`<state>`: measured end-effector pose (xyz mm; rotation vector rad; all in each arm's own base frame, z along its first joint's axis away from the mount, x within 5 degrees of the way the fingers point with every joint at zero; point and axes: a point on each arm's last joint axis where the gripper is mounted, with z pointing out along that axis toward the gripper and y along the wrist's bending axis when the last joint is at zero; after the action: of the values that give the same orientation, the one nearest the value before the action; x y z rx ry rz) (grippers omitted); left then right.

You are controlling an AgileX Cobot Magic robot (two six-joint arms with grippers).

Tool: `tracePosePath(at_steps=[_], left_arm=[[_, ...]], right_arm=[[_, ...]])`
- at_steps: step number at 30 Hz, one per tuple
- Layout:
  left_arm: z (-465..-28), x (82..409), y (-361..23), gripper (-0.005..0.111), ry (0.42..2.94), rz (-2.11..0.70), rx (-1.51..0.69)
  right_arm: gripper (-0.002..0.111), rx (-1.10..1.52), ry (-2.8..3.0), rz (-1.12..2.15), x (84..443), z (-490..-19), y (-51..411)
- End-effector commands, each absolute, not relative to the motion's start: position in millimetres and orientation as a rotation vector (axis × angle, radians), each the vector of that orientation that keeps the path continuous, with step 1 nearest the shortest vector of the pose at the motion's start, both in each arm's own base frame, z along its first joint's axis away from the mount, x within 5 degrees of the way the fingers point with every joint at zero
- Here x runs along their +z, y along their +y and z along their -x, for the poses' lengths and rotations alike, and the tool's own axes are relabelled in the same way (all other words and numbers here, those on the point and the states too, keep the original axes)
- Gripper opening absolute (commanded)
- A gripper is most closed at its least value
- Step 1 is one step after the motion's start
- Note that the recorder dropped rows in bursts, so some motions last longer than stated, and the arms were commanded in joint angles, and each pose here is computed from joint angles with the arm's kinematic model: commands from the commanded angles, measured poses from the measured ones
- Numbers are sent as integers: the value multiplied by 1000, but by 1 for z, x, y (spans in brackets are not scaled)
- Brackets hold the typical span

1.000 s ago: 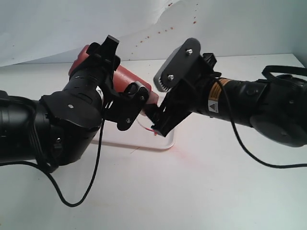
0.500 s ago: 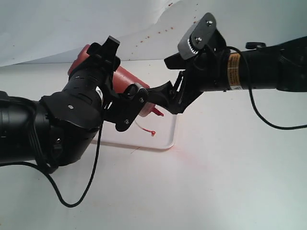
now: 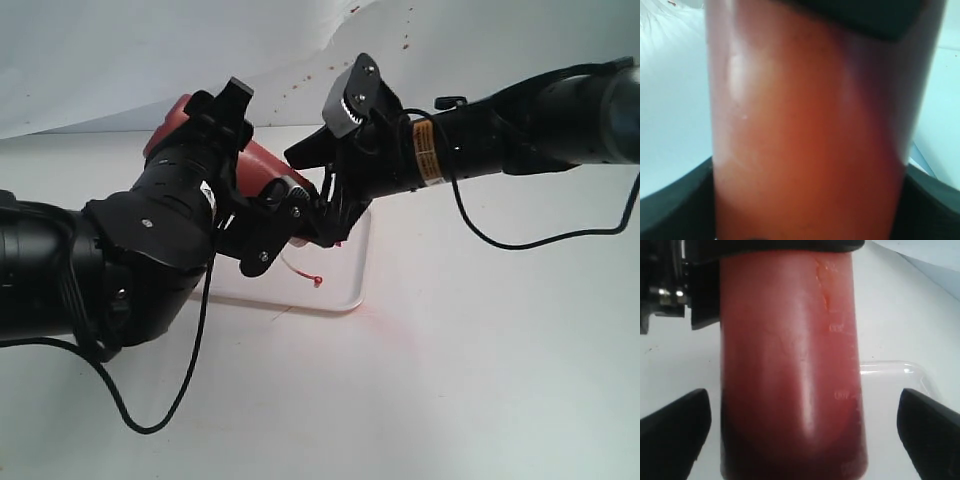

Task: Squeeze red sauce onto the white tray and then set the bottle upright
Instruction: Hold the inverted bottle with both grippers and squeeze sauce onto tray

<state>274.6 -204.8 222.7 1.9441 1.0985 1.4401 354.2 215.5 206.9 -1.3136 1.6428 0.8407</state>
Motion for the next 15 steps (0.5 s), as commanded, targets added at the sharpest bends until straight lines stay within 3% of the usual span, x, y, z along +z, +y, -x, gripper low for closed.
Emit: tracePosePath(at_steps=[1, 3, 5, 12, 15], left_arm=[[-274, 231, -206, 0, 1074, -1906, 1465], [-274, 231, -206, 0, 1074, -1906, 1465], [-274, 231, -206, 0, 1074, -1906, 1465], [-274, 231, -205, 0, 1073, -1907, 1471], [-274, 231, -205, 0, 1071, -1908, 1472]], right_arm=[[92, 806, 1631, 1340, 206, -351, 240], [90, 742, 1627, 1352, 205, -349, 250], [78, 674, 1623, 1370, 204, -348, 256], [1, 603, 1646, 1365, 201, -346, 263], [0, 588, 1652, 1352, 201, -348, 262]])
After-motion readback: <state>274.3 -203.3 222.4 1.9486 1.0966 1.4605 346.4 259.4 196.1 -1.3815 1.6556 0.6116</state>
